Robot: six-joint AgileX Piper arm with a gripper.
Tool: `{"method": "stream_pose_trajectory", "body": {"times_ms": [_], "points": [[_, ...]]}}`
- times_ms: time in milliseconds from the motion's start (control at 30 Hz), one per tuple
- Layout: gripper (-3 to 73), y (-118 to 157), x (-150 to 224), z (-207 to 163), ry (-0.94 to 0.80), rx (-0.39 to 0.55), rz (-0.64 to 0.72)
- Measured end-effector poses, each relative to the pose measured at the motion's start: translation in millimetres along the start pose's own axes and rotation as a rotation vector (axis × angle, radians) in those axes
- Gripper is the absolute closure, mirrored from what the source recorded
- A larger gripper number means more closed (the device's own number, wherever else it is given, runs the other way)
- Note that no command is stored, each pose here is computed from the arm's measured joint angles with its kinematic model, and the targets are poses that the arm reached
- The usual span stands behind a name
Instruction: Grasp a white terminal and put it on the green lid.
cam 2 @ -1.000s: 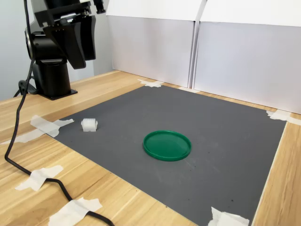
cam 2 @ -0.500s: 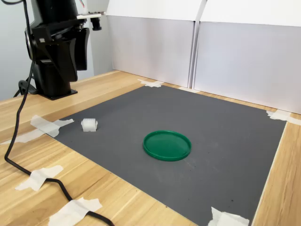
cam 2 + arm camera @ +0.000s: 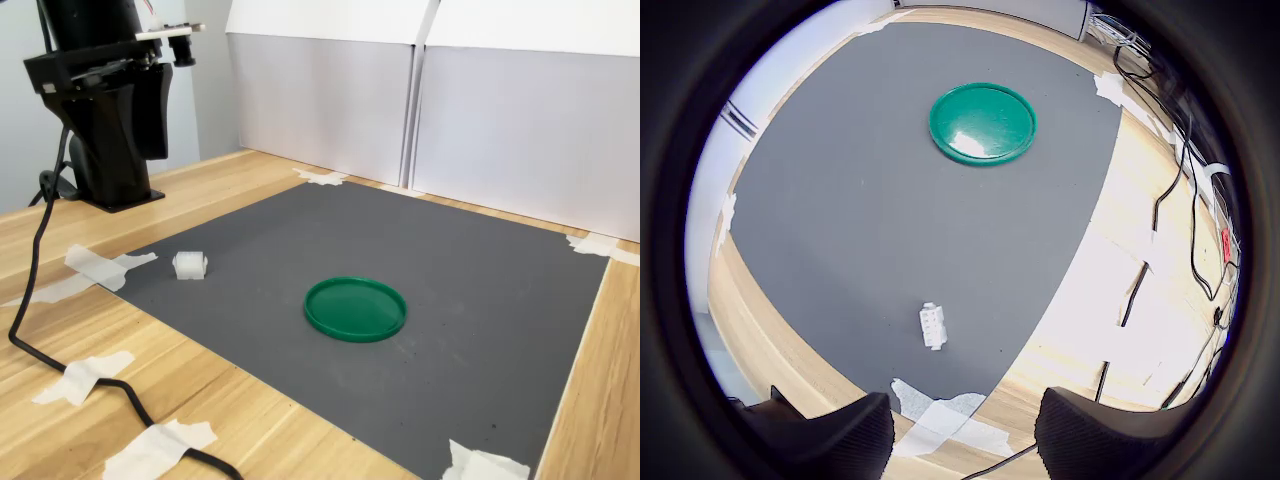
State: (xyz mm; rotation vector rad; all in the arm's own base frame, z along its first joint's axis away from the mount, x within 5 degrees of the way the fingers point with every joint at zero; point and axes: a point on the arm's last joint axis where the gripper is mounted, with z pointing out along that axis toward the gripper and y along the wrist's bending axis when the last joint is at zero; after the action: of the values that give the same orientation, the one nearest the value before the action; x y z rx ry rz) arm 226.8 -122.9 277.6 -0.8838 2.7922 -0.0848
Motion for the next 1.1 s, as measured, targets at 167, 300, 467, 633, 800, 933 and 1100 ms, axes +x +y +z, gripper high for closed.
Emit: {"method": "stream_pose_trajectory", "body": {"times_ms": [167,300,467,633,800,933,1100], "points": [[9.8,2.6,1.0,4.0,-0.002,-0.015,-0.054],[9.8,7.9,1.2,12.6,0.014,-0.028,-0.083],[10.0,12.7,-10.1,16.9,0.011,-0.003,-0.083],[9.9,10.6,-11.3,20.1,0.013,0.004,-0.076],[9.9,11.4,-13.8,23.0,0.001,-0.008,-0.074],[9.9,19.7,-19.1,29.9,0.011,-0.024,-0.104],[10.5,25.9,-18.7,42.7,0.018,-0.008,-0.082]]}}
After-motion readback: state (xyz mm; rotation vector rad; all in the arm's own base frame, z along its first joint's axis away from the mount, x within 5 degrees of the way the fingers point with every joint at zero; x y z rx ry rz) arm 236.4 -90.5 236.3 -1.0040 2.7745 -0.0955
